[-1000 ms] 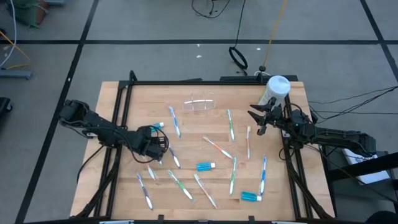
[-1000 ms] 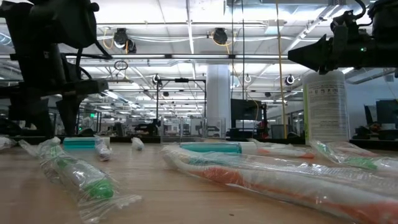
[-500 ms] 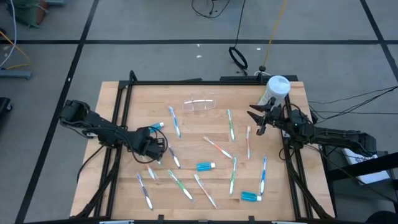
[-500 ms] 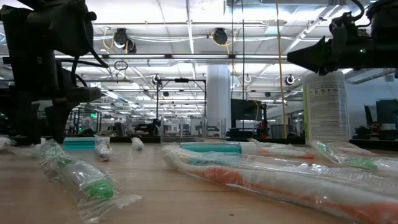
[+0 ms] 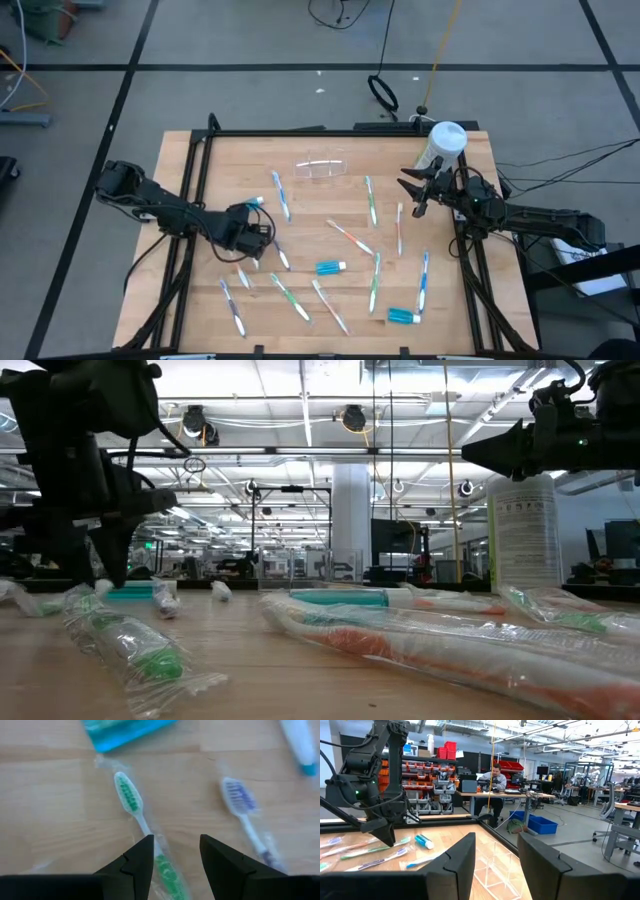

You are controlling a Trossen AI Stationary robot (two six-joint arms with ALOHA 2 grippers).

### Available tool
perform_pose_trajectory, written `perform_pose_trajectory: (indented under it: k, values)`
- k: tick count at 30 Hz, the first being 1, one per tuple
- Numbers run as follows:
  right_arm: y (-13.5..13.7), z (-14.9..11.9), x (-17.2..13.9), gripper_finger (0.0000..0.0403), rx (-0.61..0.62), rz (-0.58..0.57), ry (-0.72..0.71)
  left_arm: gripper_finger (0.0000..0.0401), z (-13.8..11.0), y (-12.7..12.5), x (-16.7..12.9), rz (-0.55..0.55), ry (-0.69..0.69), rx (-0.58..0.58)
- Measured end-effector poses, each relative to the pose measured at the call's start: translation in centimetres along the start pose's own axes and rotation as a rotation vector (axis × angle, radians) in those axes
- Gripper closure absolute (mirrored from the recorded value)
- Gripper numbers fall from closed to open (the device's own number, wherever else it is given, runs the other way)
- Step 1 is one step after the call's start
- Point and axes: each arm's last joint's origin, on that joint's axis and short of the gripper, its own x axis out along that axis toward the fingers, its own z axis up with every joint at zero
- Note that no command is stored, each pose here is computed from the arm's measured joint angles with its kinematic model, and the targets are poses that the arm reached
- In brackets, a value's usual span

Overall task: Pick & Place Toothbrushes
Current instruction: Put the green toothbrush into the transparent organizer

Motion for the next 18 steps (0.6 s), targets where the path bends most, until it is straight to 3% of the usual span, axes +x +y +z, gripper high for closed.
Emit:
perform_pose_trajectory:
  k: [5,10,18]
  values:
    - [0.0,0.0,0.0,0.0261,-0.006,0.0,0.0,0.0235,0.3,-0.88,0.06,-0.083,-0.042,0.011]
    - [0.0,-0.02,0.01,0.0261,-0.006,0.0,0.002,0.0235,0.27,-1.0,0.06,-0.09,-0.037,0.179]
    - [0.0,-0.03,0.01,0.0261,-0.006,0.001,0.002,0.0235,0.33,-1.19,0.08,-0.101,0.038,0.174]
